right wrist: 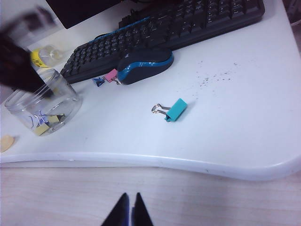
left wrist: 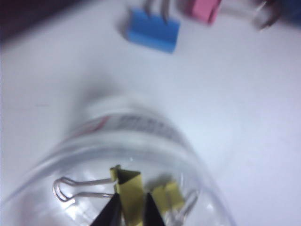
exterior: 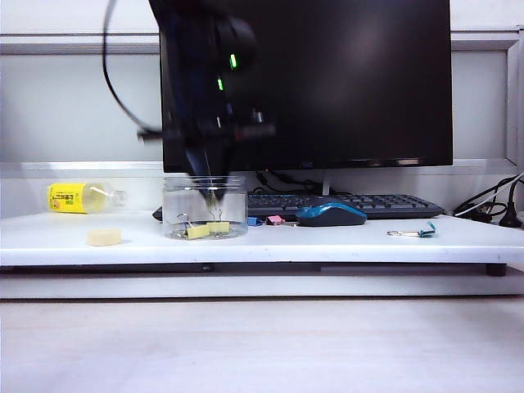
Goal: Take the clips out of the round transparent plastic box and place them on the table.
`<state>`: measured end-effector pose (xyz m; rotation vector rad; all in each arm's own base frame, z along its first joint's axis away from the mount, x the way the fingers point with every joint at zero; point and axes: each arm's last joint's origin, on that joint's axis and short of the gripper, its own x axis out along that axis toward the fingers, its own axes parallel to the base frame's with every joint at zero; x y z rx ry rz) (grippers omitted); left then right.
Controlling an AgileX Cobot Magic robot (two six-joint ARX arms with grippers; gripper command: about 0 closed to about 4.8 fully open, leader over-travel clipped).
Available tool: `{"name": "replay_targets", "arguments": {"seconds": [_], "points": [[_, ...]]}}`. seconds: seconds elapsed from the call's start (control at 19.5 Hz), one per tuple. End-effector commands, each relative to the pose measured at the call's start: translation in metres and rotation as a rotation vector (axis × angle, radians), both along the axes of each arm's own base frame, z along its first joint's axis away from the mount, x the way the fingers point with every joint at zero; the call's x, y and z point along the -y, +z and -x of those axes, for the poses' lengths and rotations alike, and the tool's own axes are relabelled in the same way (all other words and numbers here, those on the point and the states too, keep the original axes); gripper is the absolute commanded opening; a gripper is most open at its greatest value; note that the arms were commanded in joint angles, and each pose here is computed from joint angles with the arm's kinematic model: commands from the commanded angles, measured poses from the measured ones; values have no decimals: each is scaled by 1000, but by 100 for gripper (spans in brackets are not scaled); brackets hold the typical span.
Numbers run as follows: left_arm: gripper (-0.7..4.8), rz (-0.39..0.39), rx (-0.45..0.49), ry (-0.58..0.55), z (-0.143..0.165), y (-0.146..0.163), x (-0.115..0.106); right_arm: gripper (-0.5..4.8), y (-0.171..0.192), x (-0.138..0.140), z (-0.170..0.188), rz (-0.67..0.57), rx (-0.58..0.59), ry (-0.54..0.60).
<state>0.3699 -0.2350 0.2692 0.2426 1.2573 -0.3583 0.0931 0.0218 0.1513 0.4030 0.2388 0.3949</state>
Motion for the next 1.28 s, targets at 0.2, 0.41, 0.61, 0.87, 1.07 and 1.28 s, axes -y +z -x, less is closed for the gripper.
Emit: {"name": "replay_targets", "arguments": {"seconds": [0.2,0.41,0.61,0.87,1.07,1.28], "points": [[64,-17,59,-44,12,28,-8,22,0,0,0,6,2,-1],[64,-38,117,-46,19,45,-15,22,0,0,0,6,2,-1],[64,-108,136,-19,22,55,-30,22,0,0,0,6,2,-1],[64,-138,116,11,19,60,-49,22,0,0,0,6,1,-1],[64,-142,103,44,11,57,-66,22,0,0,0,6,2,0],[64,-84,53,60,3,46,-79,22,0,0,0,6,2,-1]]}}
